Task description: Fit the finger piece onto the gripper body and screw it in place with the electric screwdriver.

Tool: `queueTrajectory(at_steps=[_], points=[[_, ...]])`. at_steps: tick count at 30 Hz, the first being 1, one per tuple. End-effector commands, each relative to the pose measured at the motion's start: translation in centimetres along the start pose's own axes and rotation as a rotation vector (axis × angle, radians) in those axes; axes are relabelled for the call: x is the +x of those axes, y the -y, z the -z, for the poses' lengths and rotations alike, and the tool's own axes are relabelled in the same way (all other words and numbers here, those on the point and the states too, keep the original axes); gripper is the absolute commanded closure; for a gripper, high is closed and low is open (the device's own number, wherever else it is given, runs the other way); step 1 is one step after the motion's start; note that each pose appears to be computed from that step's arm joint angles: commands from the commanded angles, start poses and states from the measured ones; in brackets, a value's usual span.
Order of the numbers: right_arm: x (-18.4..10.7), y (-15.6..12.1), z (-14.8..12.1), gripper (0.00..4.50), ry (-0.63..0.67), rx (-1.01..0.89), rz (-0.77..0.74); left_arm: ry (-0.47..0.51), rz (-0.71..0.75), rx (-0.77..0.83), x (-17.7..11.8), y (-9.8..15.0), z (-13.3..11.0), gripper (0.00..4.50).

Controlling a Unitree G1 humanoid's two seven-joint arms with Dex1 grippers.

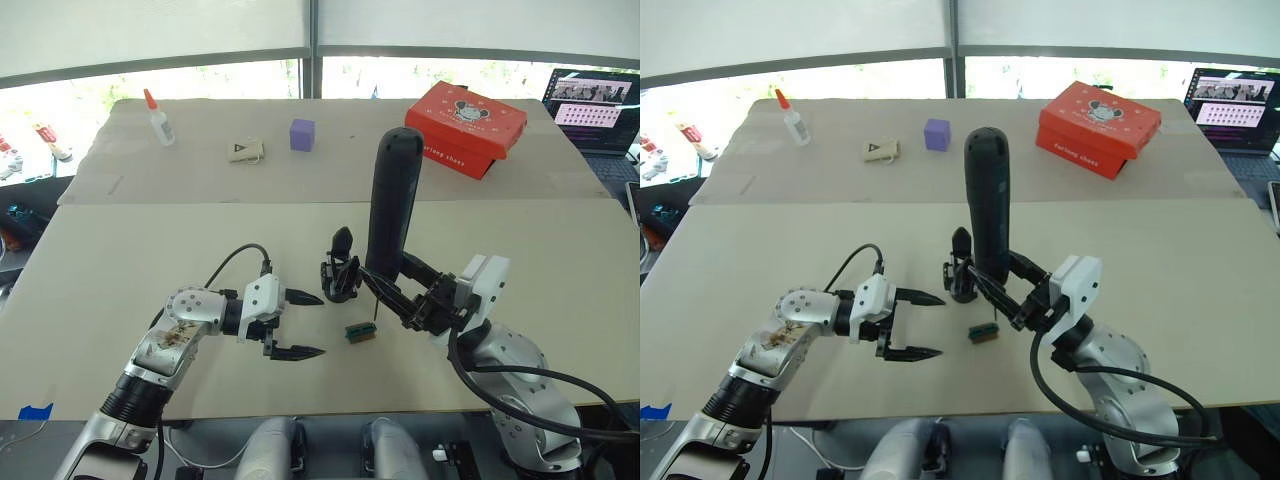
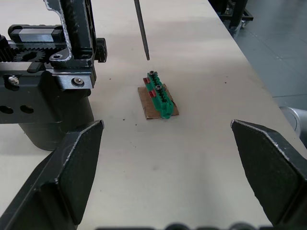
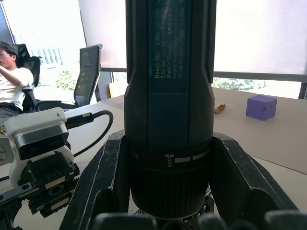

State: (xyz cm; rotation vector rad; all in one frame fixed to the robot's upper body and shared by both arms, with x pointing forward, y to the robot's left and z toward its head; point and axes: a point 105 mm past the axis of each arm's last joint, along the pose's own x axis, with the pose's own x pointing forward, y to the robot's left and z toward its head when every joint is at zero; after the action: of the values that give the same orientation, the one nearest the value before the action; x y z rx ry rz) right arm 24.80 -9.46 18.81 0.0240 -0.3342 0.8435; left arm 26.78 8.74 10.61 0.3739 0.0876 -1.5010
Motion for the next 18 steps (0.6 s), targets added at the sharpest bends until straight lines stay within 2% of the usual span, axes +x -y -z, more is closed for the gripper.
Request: queueTrajectory(at_steps=[1,18], points=[[0.35,-0.63,-2.25,2.61,0.087,-0.034,-0.029,0.005,0.001,0.040,0.04,-0.16,-0.65,0.00],[0.21,-0.58,-1.79,2.61,0.075,-0.035,-0.032,0.005,-0.001,0.042,-0.06,-0.22,-0.72,0.00]])
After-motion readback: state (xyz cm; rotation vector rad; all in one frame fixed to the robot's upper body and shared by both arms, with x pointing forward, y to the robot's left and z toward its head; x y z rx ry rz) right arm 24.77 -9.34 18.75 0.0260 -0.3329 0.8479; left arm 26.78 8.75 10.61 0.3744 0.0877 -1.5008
